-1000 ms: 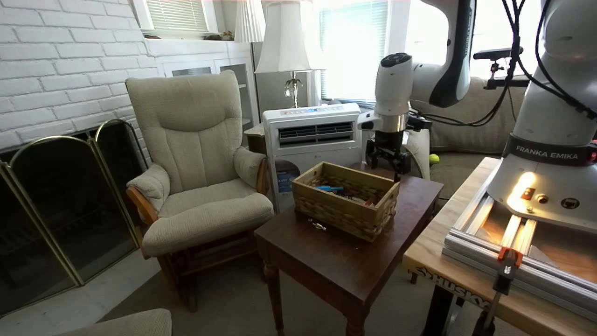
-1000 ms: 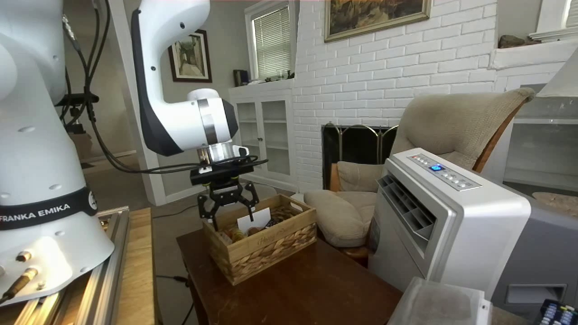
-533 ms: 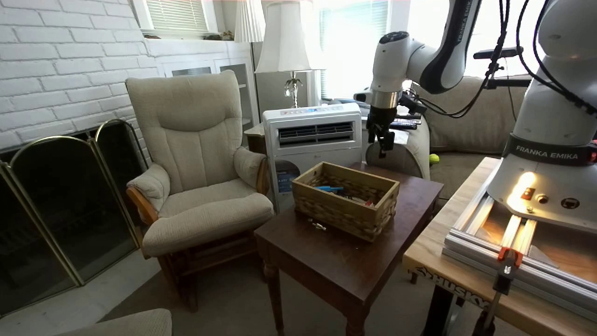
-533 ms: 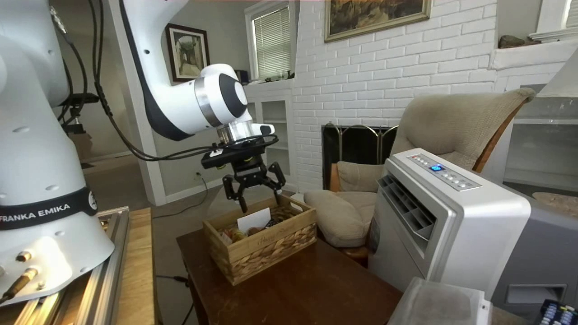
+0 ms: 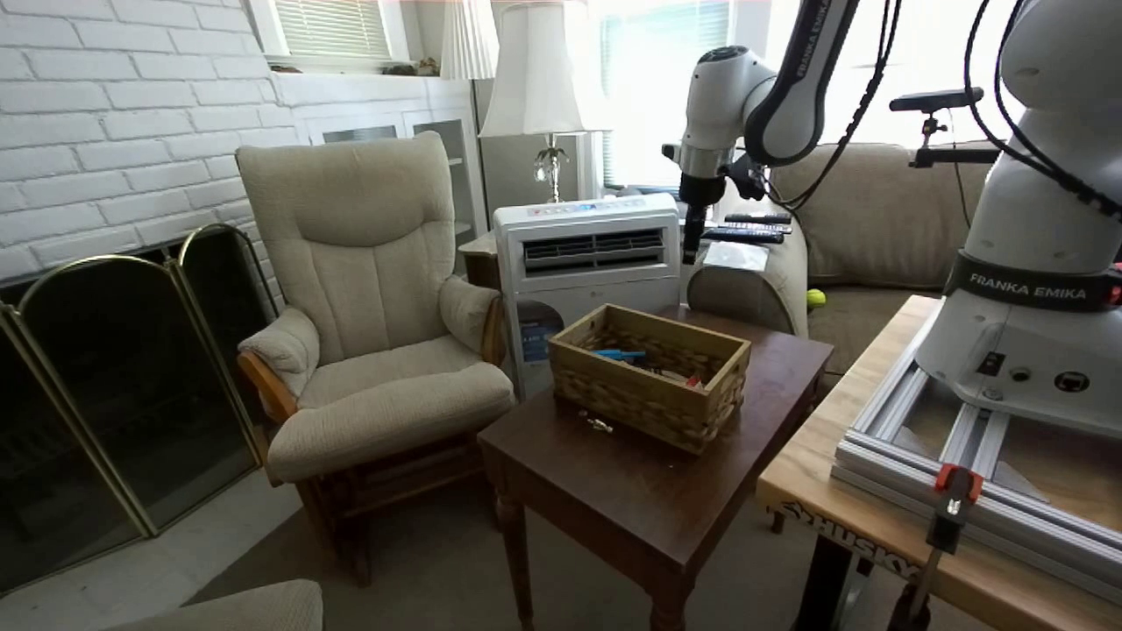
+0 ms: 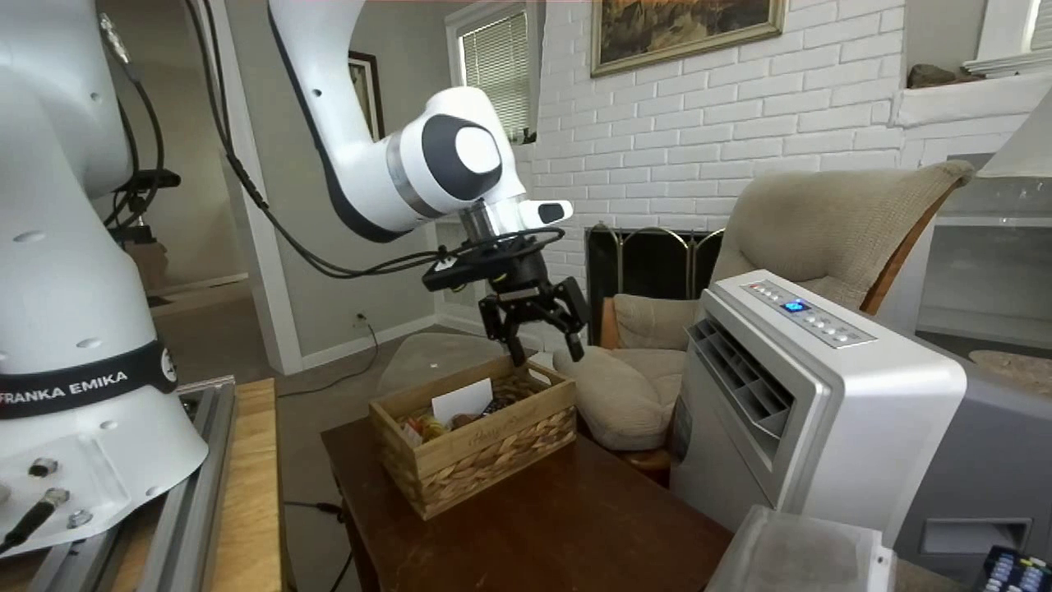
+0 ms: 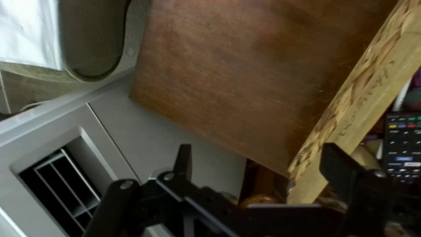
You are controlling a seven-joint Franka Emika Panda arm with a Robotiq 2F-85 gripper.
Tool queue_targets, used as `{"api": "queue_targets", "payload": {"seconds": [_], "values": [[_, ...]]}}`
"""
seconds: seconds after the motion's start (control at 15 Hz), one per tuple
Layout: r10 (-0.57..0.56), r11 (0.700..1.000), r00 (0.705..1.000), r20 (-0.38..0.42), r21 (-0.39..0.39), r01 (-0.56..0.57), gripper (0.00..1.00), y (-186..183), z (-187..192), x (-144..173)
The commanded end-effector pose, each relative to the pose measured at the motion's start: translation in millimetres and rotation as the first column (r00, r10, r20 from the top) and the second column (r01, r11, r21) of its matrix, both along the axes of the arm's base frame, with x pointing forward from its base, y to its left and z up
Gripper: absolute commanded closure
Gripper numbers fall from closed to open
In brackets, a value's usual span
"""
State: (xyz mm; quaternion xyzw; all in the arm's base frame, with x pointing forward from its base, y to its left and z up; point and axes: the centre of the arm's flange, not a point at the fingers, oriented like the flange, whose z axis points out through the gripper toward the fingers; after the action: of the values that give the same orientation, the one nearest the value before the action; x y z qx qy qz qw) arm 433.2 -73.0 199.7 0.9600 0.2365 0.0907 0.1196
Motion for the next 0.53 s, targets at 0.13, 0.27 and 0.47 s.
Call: {"api": "queue_targets", "payload": {"seconds": [0.13, 0.27, 0.47], "values": [[-0.295, 0.955, 0.954, 0.060, 0.064, 0.291, 0.00, -62, -4, 46], [-0.393, 0.918, 0.917, 0.065, 0.089, 0.387, 0.00, -84, -8, 51], [-0.405, 0.912, 0.912, 0.060, 0.088, 0.400, 0.00, -88, -5, 40]]}}
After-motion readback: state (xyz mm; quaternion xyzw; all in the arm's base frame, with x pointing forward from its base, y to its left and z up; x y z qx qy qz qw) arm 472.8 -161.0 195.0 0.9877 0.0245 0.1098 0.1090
